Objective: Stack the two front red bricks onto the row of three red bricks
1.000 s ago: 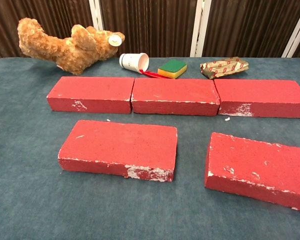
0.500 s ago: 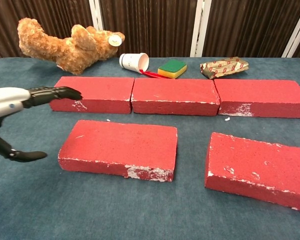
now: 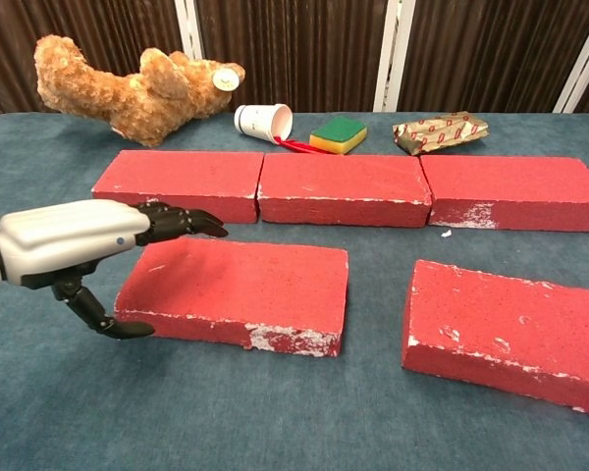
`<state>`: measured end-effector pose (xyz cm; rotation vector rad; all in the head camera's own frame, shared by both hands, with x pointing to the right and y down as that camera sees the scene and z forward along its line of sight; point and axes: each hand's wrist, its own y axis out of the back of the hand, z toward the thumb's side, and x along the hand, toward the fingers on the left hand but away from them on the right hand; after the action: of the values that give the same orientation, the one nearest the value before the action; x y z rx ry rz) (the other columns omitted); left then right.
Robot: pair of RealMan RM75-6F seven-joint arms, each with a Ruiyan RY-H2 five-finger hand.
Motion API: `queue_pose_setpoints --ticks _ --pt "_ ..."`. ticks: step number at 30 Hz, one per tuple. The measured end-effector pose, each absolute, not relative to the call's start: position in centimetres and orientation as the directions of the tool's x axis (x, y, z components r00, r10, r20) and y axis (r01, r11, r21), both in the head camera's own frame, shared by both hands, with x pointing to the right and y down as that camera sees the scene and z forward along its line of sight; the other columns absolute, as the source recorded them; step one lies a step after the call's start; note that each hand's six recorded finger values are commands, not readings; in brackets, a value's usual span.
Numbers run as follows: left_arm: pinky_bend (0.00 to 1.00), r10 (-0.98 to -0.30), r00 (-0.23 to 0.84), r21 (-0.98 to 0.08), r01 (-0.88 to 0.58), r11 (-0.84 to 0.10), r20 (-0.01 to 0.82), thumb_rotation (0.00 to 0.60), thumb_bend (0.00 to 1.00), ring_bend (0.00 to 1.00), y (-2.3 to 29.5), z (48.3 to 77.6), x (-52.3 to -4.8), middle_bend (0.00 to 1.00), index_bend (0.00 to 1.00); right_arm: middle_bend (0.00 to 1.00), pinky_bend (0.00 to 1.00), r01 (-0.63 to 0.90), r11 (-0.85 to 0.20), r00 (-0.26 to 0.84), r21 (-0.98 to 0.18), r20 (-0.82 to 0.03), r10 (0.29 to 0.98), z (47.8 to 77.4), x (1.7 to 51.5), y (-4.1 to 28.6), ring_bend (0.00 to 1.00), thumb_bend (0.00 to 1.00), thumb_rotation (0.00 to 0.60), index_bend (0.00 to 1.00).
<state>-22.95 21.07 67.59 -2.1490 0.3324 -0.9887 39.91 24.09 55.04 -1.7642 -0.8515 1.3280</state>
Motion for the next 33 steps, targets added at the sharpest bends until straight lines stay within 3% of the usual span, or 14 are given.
queue_pose_setpoints --ticks 9,33 --pt "0.01 -0.466 0.655 -0.685 0.110 -0.720 0.595 0.600 0.24 0.00 20.2 69.5 -22.0 0.00 0.00 0.00 0.00 0.061 -0.489 0.236 -0.870 -0.464 0.854 55.0 40.1 24.1 0.00 0.07 0.600 0.00" --pt "0.01 -0.400 0.638 -0.604 0.130 -0.787 0.659 0.600 0.25 0.00 18.8 70.5 -20.9 0.00 0.00 0.00 0.00 0.052 -0.489 0.217 -0.871 -0.469 0.856 54.9 40.1 24.1 0.00 0.06 0.600 0.00"
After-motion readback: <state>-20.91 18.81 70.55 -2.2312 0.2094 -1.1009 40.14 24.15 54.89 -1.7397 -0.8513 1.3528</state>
